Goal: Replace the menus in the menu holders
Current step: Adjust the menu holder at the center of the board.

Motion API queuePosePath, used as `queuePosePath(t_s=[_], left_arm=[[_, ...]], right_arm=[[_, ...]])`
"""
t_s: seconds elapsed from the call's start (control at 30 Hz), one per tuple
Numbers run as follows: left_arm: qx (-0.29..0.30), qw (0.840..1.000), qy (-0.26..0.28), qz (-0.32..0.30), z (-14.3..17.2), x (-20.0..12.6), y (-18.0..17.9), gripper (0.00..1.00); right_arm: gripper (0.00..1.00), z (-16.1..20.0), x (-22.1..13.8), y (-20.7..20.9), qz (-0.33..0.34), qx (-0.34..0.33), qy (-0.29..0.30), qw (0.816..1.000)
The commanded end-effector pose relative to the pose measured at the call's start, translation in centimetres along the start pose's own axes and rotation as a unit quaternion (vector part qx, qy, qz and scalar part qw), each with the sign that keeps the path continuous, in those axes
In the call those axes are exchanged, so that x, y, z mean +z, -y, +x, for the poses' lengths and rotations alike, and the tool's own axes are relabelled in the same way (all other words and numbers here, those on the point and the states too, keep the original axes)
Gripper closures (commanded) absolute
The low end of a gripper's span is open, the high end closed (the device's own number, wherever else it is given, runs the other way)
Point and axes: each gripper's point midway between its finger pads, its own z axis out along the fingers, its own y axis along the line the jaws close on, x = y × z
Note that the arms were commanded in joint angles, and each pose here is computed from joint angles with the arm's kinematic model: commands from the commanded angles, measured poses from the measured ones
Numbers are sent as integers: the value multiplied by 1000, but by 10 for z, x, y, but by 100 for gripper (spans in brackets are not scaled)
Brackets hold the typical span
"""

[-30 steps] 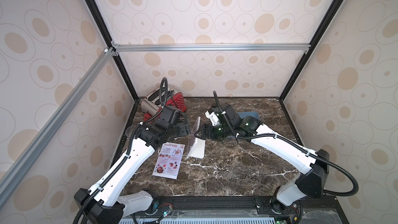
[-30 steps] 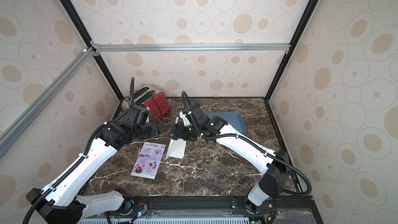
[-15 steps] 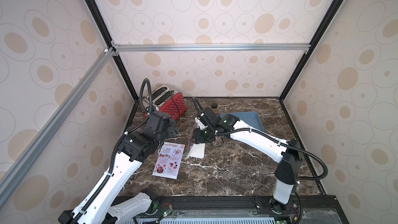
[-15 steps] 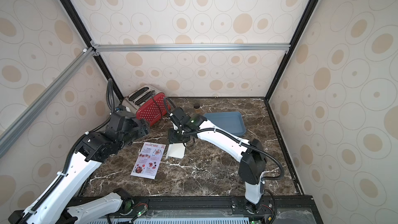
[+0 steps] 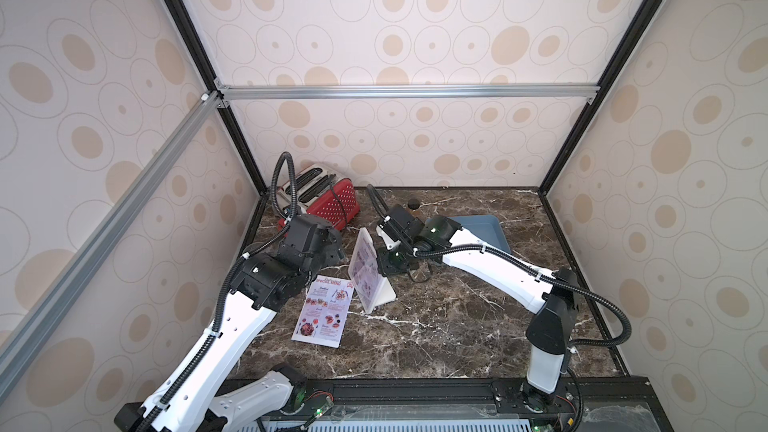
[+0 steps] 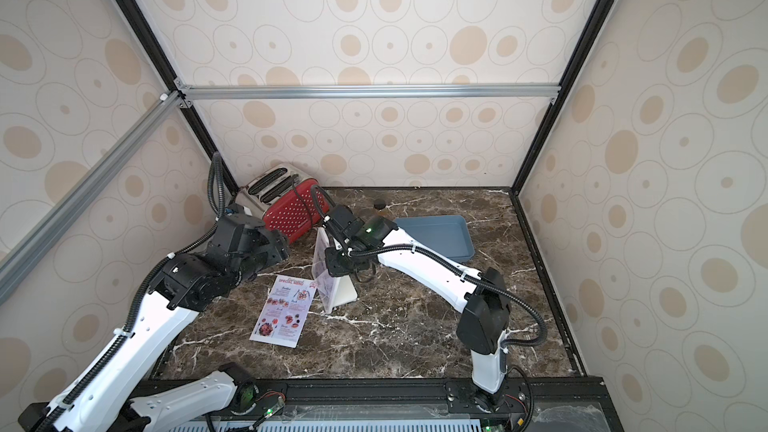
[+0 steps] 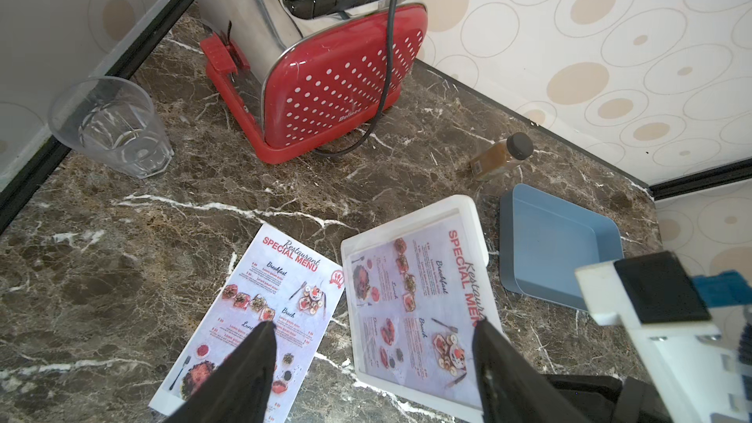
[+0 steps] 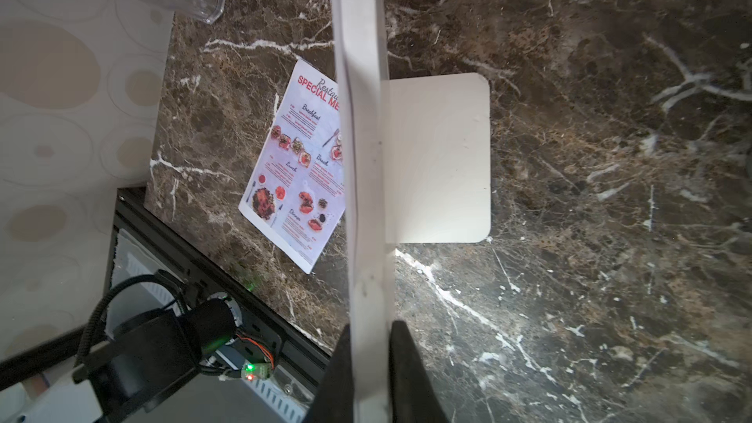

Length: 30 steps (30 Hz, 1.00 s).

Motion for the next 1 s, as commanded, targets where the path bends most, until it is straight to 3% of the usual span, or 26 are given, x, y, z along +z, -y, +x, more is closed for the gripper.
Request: queuePosePath(t_s=[0.0, 0.2, 0.4, 0.67, 0.97], left_arm=[[-7, 1000, -1, -22, 2, 2, -9, 25], [-3, 1000, 0, -23, 2, 1, -11, 26], [2, 1000, 1, -22, 3, 3, -10, 26], [17, 1000, -3, -20, 8, 10, -9, 26], [36, 999, -15, -31, 19, 16, -17, 26]], right_arm=[[89, -3, -24, 8, -6, -41, -6, 999], [100, -11, -53, 25, -68, -135, -23, 988], [100, -15, -73, 38, -122, -222, -34, 967], [100, -2, -75, 41, -182, -367, -84, 908], [100, -6, -61, 70, -153, -419, -102, 889]])
